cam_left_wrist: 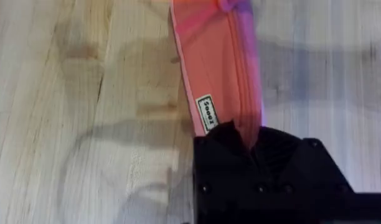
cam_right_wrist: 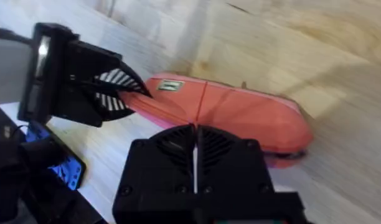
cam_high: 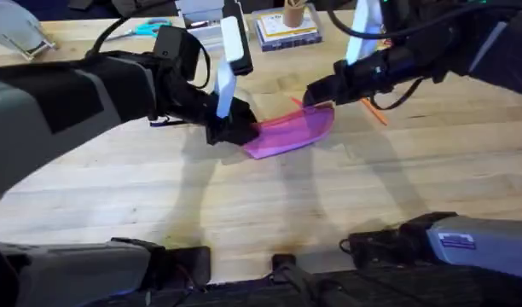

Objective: Unzip the bag, pick up the pens from the table one at a time and place them inside, then zip the bag closed.

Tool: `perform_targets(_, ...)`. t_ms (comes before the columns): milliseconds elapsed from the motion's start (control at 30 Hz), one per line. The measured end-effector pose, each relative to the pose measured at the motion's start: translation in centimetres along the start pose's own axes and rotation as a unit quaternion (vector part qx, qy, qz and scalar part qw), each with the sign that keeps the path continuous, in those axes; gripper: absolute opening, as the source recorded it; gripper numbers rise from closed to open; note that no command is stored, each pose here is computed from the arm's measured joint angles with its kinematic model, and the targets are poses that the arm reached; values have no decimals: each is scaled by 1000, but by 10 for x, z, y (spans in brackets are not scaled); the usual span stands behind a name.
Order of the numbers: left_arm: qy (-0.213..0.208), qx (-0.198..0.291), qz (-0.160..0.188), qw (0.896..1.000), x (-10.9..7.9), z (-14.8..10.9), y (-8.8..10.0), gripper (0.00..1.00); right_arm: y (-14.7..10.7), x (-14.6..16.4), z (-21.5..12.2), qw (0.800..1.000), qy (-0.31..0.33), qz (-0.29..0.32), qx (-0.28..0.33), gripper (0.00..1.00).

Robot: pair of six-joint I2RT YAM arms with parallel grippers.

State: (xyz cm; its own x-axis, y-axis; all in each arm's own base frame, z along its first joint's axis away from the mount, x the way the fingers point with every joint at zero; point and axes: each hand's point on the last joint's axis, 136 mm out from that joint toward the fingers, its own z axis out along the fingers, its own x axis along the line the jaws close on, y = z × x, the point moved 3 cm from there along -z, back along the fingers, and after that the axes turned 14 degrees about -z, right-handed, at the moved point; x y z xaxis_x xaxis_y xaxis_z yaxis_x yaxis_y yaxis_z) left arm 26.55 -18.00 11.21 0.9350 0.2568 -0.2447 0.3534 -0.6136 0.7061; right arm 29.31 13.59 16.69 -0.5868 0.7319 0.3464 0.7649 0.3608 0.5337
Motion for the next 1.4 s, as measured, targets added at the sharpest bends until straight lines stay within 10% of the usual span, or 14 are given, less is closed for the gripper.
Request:
perform_targets(1033, 0, 1, 0, 1000, 0, 0, 0, 44, 26, 111, 54, 987, 82, -136, -24, 31)
perform_targets(1133, 1, 0, 0, 1000, 0, 0, 0, 44, 27, 111, 53, 987, 89, -132, -27, 267)
perform_targets(1300, 0, -2, 1, 1000, 1, -1, 0, 44, 19, 96, 48, 991, 79, -110, -6, 951)
perform_targets(1400, 1, -1, 1, 1000, 1, -1, 0, 44, 17, 92, 42, 991, 84, -104, -3, 996)
